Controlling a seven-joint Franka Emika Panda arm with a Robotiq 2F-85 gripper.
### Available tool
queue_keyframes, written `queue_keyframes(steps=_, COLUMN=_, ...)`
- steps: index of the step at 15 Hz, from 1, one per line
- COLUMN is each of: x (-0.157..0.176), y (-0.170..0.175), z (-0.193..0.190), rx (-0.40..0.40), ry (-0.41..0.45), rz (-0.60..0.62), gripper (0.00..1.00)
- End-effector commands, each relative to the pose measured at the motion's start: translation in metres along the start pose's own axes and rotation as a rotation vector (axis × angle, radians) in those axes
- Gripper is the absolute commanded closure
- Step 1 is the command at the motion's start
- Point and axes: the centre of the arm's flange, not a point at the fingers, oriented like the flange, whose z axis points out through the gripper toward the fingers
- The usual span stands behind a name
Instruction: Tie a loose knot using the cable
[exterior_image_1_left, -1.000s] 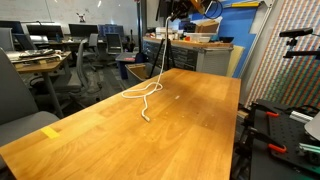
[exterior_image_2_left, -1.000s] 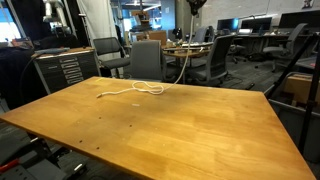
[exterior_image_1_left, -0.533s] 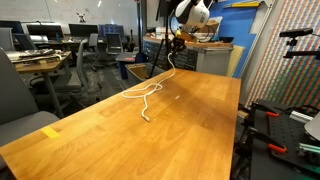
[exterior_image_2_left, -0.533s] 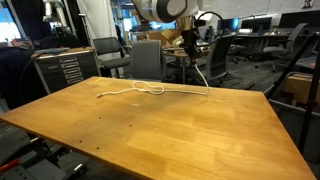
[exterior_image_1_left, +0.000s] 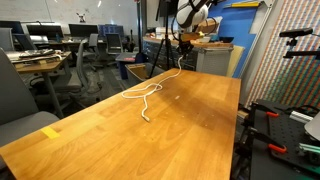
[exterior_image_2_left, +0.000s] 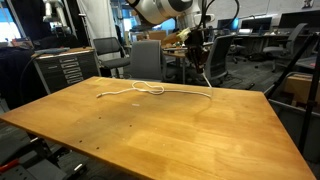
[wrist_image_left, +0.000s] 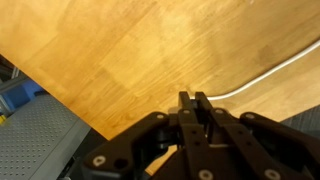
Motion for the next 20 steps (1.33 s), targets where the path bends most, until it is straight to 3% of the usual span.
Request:
queue_keyframes(steps=1, x=-0.010, y=-0.002, z=-0.017, rx=-0.054, ry=-0.076, rz=-0.180, gripper=0.97)
queue_keyframes(steps=2, x=-0.015, y=-0.004, z=-0.016, rx=-0.071, ry=-0.099, rz=-0.229, gripper=0.97)
queue_keyframes(steps=3, x=-0.020, y=-0.009, z=-0.014, rx=-0.084, ry=-0.115, rz=-0.280, gripper=0.65)
queue_keyframes(steps=5, x=-0.026, y=-0.021, z=-0.014, rx=-0.086, ry=-0.123, rz=-0.390, gripper=0.58)
queue_keyframes(steps=12, x=-0.055, y=-0.070, z=-0.013, rx=0.057, ry=-0.132, rz=-0.745, gripper=0.05)
queue_keyframes(steps=15, x=-0.092, y=-0.109, z=0.008, rx=0.163, ry=-0.150, rz=-0.754, gripper=0.00)
queue_keyframes(steps=20, x=-0.184, y=-0.172, z=0.023, rx=0.455, ry=-0.170, rz=-0.693, gripper=0.00)
